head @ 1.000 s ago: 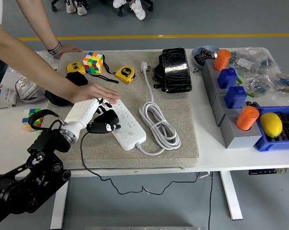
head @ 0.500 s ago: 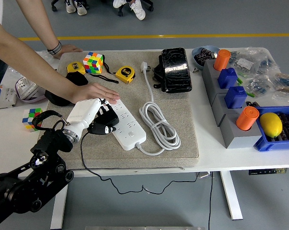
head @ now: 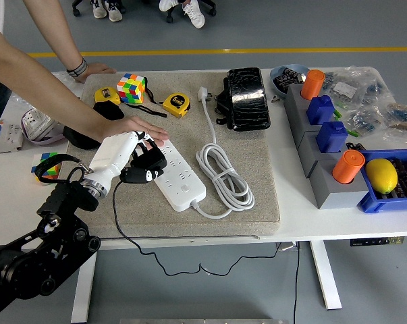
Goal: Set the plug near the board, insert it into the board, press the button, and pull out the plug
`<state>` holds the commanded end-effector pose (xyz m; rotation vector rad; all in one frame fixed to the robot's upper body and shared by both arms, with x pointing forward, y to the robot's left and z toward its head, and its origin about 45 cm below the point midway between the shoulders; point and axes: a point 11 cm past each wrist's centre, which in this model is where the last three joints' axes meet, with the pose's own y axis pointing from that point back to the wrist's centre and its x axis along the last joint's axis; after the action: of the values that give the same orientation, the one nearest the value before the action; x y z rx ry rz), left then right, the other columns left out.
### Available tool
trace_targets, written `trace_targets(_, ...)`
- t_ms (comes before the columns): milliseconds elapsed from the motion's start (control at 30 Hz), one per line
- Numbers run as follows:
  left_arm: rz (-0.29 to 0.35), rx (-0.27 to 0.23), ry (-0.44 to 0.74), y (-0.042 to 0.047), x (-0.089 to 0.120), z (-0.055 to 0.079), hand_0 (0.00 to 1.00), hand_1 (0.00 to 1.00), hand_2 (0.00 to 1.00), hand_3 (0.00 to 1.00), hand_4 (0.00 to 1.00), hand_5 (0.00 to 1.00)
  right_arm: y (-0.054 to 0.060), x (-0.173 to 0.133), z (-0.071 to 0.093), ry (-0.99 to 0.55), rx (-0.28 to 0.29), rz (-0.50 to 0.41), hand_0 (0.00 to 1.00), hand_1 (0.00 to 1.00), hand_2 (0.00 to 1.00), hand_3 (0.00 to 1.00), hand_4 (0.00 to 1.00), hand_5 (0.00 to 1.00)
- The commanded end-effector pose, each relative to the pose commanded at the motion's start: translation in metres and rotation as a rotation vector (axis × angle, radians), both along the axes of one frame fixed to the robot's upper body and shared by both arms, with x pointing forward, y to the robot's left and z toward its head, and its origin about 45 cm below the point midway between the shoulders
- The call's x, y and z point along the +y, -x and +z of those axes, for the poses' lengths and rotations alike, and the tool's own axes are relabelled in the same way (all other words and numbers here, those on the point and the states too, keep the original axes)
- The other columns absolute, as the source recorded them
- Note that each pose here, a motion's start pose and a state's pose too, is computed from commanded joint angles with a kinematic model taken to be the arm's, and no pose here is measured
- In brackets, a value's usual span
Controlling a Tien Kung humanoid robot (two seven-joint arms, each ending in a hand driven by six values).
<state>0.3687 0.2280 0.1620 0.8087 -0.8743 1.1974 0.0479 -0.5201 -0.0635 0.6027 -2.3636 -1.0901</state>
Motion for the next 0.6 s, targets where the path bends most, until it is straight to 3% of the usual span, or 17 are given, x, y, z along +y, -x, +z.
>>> trace_targets(200,0.045,-0.014,-0.017,-0.0009,0.023,0.002,0.221,0.286,0.299,0.46,0.688,0.149,0.0,0.0,0.0,0.0,0.001,0.001,0.548,0.564,0.519,0.502,0.809,0.343)
trace_targets(367,0.082,0.025,-0.044,-0.0002,0.044,-0.011,0.234,0.302,0.316,0.483,0.696,0.157,0.0,0.001,0.0,-0.001,-0.002,-0.002,0.548,0.565,0.519,0.503,0.81,0.343)
trace_targets(533,0.095,0.058,-0.041,0.0016,0.05,-0.023,0.234,0.302,0.316,0.483,0.696,0.157,-0.001,0.001,0.0,-0.002,-0.004,-0.001,0.548,0.565,0.519,0.503,0.81,0.343)
trace_targets(567,0.096,0.063,-0.042,0.0019,0.05,-0.025,0.294,0.405,0.435,0.527,0.759,0.207,-0.002,0.001,0.0,-0.002,-0.004,-0.001,0.548,0.565,0.519,0.503,0.81,0.344)
trace_targets(600,0.097,0.068,-0.039,0.0023,0.051,-0.026,0.294,0.405,0.435,0.527,0.759,0.207,-0.002,0.001,0.0,-0.002,-0.005,-0.001,0.548,0.565,0.519,0.503,0.81,0.344)
